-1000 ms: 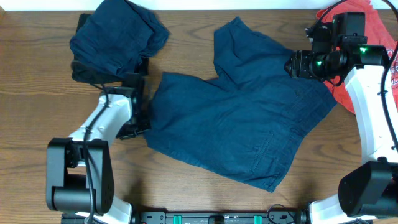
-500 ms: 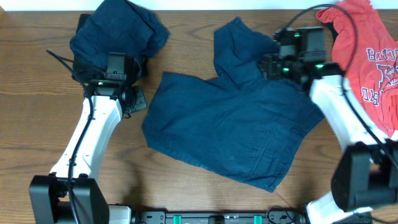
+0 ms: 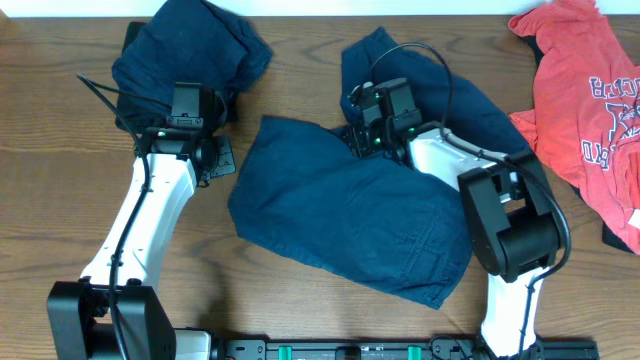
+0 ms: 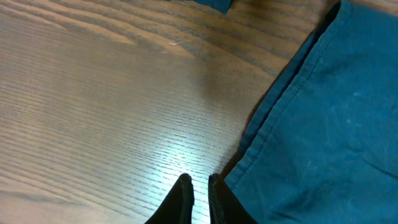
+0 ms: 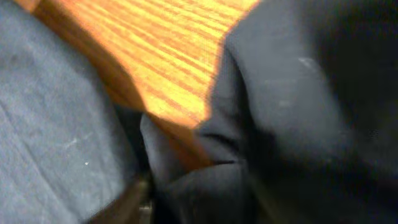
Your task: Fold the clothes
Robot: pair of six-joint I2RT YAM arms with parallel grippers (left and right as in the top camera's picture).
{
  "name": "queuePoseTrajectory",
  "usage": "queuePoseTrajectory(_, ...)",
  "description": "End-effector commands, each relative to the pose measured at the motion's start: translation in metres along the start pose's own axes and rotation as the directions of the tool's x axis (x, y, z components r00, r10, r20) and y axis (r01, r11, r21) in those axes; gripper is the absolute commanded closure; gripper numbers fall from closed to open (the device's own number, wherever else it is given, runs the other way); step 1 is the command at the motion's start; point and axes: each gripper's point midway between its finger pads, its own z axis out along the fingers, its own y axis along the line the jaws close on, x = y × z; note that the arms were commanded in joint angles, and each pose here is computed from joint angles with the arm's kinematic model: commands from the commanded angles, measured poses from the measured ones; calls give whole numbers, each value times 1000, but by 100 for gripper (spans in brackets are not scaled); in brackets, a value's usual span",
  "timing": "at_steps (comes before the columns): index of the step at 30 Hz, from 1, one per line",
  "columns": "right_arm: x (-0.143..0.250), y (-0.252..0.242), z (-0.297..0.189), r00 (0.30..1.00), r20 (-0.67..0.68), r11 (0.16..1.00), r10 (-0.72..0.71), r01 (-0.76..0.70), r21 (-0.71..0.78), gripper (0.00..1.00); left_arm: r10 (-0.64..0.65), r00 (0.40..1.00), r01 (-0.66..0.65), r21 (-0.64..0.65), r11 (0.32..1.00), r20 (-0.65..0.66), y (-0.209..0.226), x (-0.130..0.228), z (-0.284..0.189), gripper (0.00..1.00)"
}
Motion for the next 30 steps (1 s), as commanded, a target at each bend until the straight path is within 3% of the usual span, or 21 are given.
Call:
queuePoseTrajectory(1,8,6,4,1000,-27,1000,-3,2,-3,94,24,1000,-24,-13,1000,17,2,-6,-3,87)
queuePoseTrajectory(2,11,7,4,999,-39,1000,-2,2,-3,99,24,1000,-24,-12,1000,17,2,-6,-3,87)
queuePoseTrajectory(9,56,28,3,973,-219,998,-67,61,-33,99,21,999,-20,-29,999,34,5,-9,-3,87)
queuePoseTrajectory(15,101,60,-12,880,-418,974,-226,194,-120,99,15,999,-13,-46,999,47,9,-13,-3,87)
queuePoseTrajectory(20,89,79,-36,870,-432,970,-237,185,-160,97,11,997,-8,-37,999,73,7,-19,-3,87)
queuePoseTrajectory(25,13,79,-85,939,-275,977,-206,181,-114,57,10,995,-17,70,997,101,-13,-28,-5,87)
queuePoseTrajectory(27,-21,69,-113,967,-193,985,-168,160,-57,33,8,994,-24,146,989,111,-27,-31,-7,87)
queuePoseTrajectory(30,-64,46,-154,991,-66,992,-116,118,35,19,18,992,-50,262,964,126,-52,-34,-12,83)
